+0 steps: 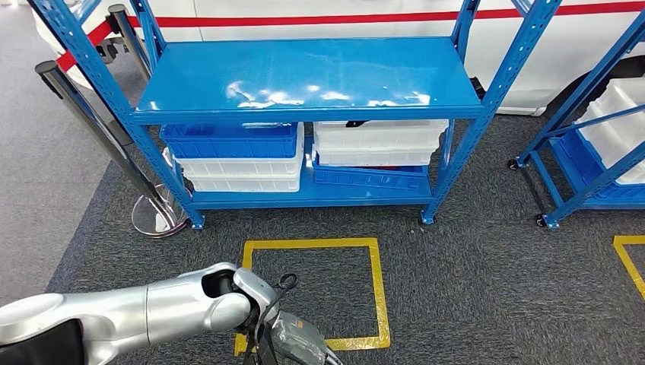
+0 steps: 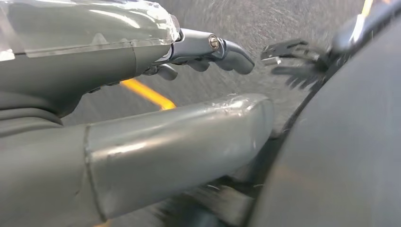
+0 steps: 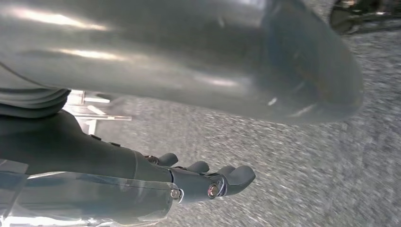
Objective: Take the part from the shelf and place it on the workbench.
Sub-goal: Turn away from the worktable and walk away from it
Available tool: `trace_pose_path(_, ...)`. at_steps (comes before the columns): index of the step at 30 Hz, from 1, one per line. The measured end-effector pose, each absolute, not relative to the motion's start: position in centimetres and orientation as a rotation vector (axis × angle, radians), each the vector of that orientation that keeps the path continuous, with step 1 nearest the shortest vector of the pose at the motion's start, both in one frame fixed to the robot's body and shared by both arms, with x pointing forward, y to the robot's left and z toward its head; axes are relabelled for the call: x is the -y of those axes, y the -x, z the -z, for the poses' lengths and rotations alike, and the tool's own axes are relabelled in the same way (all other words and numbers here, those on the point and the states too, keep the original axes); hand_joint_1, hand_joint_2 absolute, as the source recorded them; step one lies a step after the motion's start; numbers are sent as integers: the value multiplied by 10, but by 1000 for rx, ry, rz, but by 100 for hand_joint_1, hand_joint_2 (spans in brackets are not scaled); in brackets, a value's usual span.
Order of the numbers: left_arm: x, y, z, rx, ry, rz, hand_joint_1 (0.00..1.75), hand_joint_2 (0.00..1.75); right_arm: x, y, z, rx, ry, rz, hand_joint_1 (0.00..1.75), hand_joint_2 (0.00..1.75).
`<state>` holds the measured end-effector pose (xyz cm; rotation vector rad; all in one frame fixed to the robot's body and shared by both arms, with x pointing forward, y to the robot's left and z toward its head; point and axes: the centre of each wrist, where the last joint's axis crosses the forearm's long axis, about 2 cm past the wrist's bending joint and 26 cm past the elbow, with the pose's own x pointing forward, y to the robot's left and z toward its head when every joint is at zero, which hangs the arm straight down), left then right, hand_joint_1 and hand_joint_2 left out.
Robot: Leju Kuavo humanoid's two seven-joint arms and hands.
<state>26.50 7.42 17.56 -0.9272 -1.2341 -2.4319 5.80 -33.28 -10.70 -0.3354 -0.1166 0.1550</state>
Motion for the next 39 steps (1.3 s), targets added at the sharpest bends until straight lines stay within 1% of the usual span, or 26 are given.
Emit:
trace_pose_path(3, -55, -271, -215, 1260, 802, 2732, 0, 0, 336, -59, 107, 201, 330, -144, 0, 0)
trace_pose_path(7, -36, -266, -257, 1388, 587, 3056, 0, 0, 336, -66, 106, 383, 301, -171, 0, 0)
trace_pose_path(10, -28, -258, -279, 1434, 458, 3204, 0, 0, 331, -82, 104, 476, 284, -212, 0, 0)
trace_pose_path(15, -25, -253, -290, 1451, 399, 3257, 0, 0, 321, -102, 100, 531, 273, -231, 0, 0)
trace_pose_path(21, -24, -252, -292, 1408, 393, 3273, 0, 0, 316, -107, 99, 555, 258, -265, 0, 0)
trace_pose_path(23, -24, -251, -293, 1321, 403, 3282, 0, 0, 313, -109, 99, 561, 251, -280, 0, 0)
trace_pose_path(26, -25, -249, -290, 1020, 440, 3281, 0, 0, 310, -114, 98, 593, 238, -306, 0, 0)
trace_pose_path(28, -26, -252, -277, 879, 551, 3219, 0, 0, 308, -120, 96, 623, 227, -328, 0, 0)
trace_pose_path(30, -29, -255, -256, 883, 731, 3106, 0, 0, 306, -128, 94, 649, 217, -349, 0, 0)
trace_pose_path(32, -33, -258, -237, 937, 921, 2962, 0, 87, 303, -133, 93, 666, 211, -363, 0, 0)
trace_pose_path(34, -35, -256, -225, 985, 1211, 2748, 0, 87, 301, -137, 92, 677, 208, -366, 0, 0)
trace_pose_path(36, -34, -253, -221, 1022, 1461, 2519, 0, 0, 300, -141, 91, 684, 208, -366, 0, 0)
trace_pose_path(37, -33, -252, -219, 1031, 1520, 2445, 0, 0, 300, -142, 90, 687, 208, -367, 0, 0)
trace_pose_path(39, -33, -251, -213, 1029, 1558, 2381, 0, 0, 300, -143, 90, 689, 207, -367, 0, 0)
